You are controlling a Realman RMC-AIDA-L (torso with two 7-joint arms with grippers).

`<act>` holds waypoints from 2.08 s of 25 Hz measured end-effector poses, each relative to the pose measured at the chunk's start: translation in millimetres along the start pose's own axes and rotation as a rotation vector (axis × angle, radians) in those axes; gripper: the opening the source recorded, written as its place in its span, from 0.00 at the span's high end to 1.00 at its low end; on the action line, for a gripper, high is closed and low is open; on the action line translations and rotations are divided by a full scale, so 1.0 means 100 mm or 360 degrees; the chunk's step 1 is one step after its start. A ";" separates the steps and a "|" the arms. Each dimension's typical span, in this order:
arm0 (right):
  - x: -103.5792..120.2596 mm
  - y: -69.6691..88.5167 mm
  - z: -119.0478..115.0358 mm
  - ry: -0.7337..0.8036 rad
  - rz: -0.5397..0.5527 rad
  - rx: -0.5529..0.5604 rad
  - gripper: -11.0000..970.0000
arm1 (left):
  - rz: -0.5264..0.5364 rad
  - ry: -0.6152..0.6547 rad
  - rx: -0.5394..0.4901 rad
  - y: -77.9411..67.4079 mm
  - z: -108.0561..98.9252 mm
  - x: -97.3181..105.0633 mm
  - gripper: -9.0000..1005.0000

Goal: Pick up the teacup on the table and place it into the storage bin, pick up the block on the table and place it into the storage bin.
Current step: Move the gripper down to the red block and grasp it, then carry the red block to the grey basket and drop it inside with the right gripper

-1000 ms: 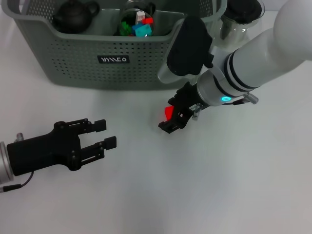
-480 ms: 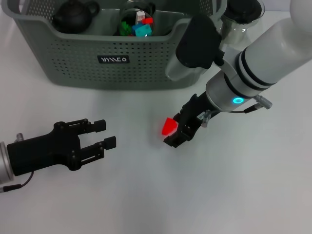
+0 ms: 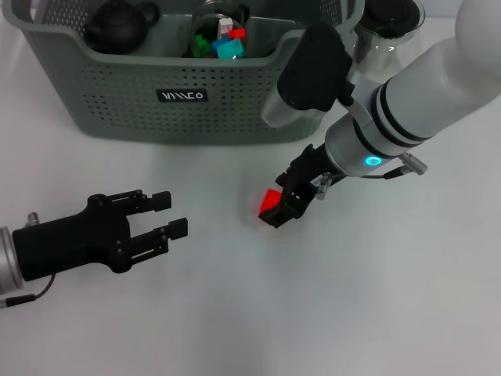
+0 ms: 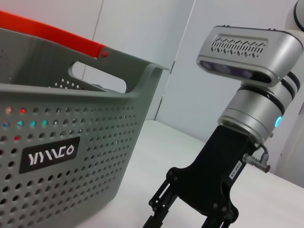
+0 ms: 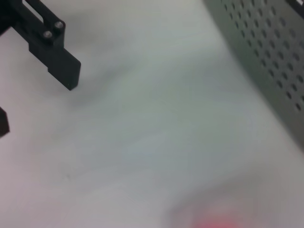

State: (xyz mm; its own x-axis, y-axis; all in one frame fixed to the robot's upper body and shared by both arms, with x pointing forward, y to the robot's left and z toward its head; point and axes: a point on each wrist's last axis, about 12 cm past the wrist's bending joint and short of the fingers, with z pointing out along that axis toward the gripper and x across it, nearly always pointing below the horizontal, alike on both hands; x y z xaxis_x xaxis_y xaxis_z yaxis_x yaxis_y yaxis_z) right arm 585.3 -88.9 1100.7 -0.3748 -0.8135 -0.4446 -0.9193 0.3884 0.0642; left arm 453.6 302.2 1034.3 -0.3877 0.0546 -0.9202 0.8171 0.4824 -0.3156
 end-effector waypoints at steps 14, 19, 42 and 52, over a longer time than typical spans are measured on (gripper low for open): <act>0.01 0.03 0.10 -0.0014 -0.0050 0.0044 0.32 | -0.0006 -0.0002 -0.0004 -0.01 0.00 0.01 0.46; 0.01 0.03 0.11 -0.0020 -0.0034 0.0046 0.34 | -0.0007 -0.0003 -0.0006 -0.01 -0.01 0.01 0.46; -0.29 0.09 -1.49 -0.0680 -0.0018 0.0005 0.55 | -0.0009 -0.0002 -0.0009 -0.01 -0.01 0.02 0.44; -1.17 -0.44 -1.33 -0.0817 0.0144 0.0285 0.55 | 0.0008 -0.0001 0.0008 0.01 0.03 -0.02 0.44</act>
State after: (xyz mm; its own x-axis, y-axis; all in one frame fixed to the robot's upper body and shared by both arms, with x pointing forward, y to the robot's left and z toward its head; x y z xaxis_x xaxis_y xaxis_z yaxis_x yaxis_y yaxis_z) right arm 653.8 -68.6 1269.0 -0.3034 -0.4753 -0.8259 -0.8343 0.5512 -0.0108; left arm 456.4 299.9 1035.1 -0.3836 0.0566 -0.9218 0.8211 0.4778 -0.3123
